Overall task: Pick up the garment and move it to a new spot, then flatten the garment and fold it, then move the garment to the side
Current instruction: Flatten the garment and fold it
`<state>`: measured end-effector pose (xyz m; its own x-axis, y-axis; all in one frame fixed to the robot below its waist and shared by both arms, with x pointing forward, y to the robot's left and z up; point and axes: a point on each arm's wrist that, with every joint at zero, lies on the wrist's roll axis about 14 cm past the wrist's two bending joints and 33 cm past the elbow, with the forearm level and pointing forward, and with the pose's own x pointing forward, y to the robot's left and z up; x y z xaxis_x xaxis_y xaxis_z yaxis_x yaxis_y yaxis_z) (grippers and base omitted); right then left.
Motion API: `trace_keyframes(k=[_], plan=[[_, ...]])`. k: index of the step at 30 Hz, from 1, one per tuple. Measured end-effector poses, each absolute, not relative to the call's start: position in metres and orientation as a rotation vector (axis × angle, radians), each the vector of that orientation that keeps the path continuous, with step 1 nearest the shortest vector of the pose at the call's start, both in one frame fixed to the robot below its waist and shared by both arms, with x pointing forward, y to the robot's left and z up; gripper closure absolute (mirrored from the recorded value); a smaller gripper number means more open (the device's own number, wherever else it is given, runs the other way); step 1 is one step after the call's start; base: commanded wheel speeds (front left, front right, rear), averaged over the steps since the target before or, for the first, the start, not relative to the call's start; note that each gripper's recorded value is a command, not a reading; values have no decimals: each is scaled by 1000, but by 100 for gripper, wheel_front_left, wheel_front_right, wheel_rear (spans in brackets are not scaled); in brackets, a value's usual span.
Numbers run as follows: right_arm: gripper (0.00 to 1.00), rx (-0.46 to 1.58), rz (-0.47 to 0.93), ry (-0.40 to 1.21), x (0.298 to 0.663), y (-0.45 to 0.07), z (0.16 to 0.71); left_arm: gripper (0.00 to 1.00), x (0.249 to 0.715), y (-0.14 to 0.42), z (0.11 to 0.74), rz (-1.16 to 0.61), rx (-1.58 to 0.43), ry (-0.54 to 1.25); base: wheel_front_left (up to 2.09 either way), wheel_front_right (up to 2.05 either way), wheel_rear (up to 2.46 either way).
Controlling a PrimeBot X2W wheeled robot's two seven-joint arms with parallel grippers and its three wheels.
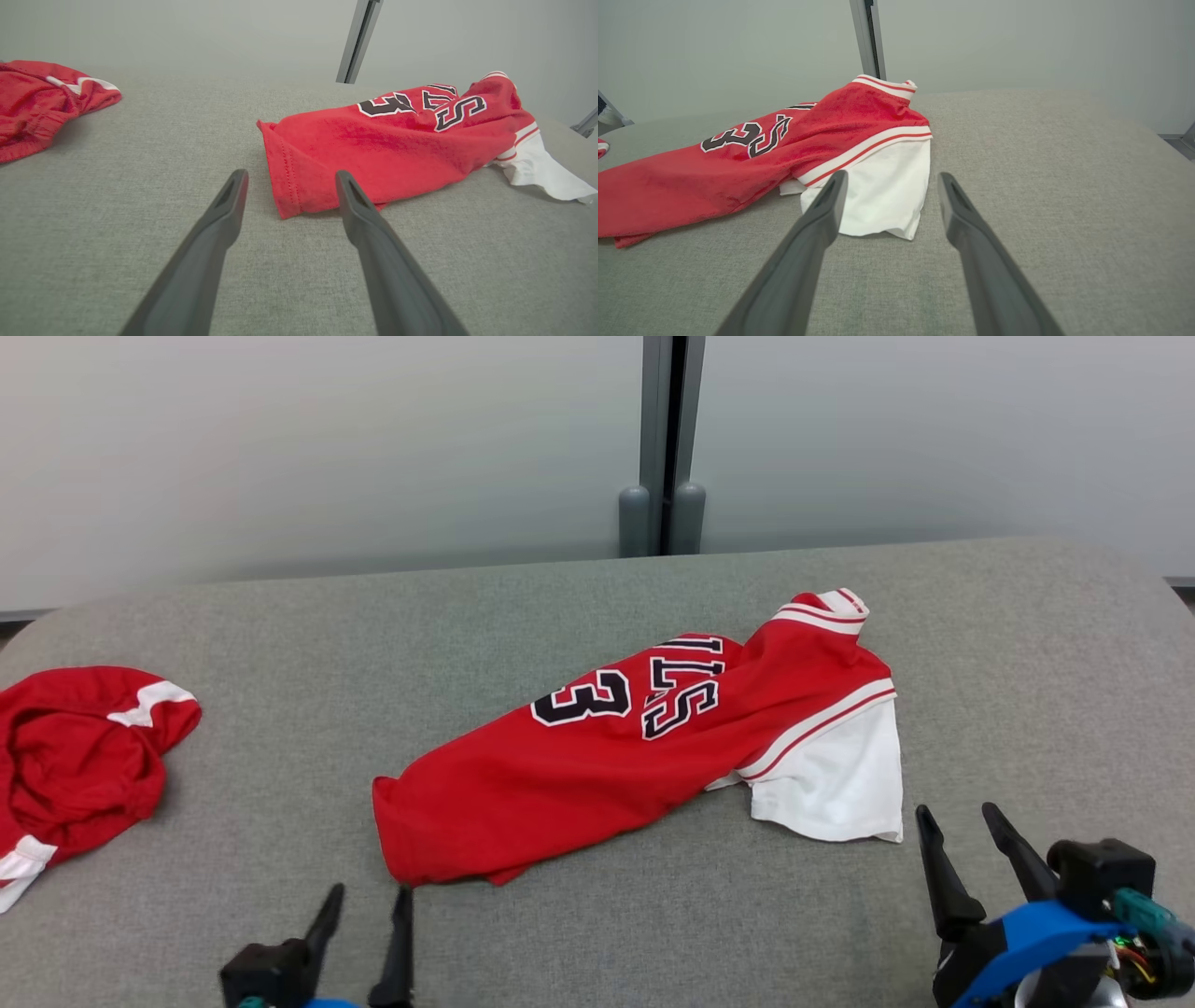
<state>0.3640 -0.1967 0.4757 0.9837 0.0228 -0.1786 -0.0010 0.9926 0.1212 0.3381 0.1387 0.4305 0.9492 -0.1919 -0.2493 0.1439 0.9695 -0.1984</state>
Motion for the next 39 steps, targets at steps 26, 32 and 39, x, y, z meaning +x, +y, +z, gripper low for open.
trace_keyframes(k=[26, 32, 39], plan=[[0, 121, 17, 416, 411, -193, 411, 60, 382, 114, 342, -243, -172, 553, 0, 0, 0], [0, 127, 10, 457, 409, -194, 402, 100, 379, 101, 337, -301, -168, 585, 0, 0, 0], [0, 144, 1, 518, 406, -195, 390, 100, 380, 102, 338, -283, -188, 566, 0, 0, 0]])
